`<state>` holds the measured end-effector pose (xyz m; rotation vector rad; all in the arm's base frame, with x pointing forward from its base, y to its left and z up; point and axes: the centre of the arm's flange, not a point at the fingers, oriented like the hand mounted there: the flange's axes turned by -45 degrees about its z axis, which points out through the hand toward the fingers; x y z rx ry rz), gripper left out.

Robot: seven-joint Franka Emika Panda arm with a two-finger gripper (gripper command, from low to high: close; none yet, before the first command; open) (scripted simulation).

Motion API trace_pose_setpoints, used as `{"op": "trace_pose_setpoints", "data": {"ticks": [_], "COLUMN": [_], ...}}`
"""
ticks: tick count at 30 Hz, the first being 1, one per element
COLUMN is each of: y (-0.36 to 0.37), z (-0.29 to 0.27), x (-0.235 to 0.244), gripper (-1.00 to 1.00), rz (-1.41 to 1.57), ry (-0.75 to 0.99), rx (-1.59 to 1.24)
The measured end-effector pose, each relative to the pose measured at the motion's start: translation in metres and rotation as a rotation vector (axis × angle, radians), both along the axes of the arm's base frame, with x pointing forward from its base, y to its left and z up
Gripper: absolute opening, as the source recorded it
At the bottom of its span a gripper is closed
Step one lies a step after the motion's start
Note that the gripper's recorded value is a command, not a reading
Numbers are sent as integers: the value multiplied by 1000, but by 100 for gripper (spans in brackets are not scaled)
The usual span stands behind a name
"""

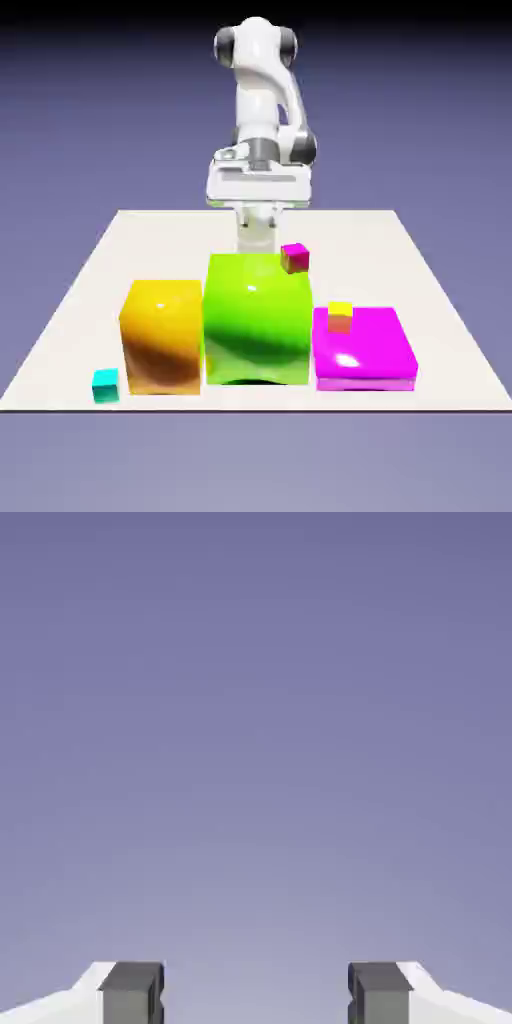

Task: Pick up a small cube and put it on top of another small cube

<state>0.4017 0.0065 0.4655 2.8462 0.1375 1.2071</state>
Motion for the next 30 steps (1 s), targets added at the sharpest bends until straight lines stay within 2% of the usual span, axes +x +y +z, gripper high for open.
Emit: {"op": "trace_pose_setpoints", "data": {"ticks": [8, 16, 24, 30], "y": [-50, -178, -312, -395], "z": [-6, -77, -170, -244], "x": [89, 133, 129, 83], "gripper": [0, 0, 0, 0], "rz": [-15, -201, -373, -521], "ry": [134, 408, 680, 879], "rx": [-155, -105, -16, 104]}}
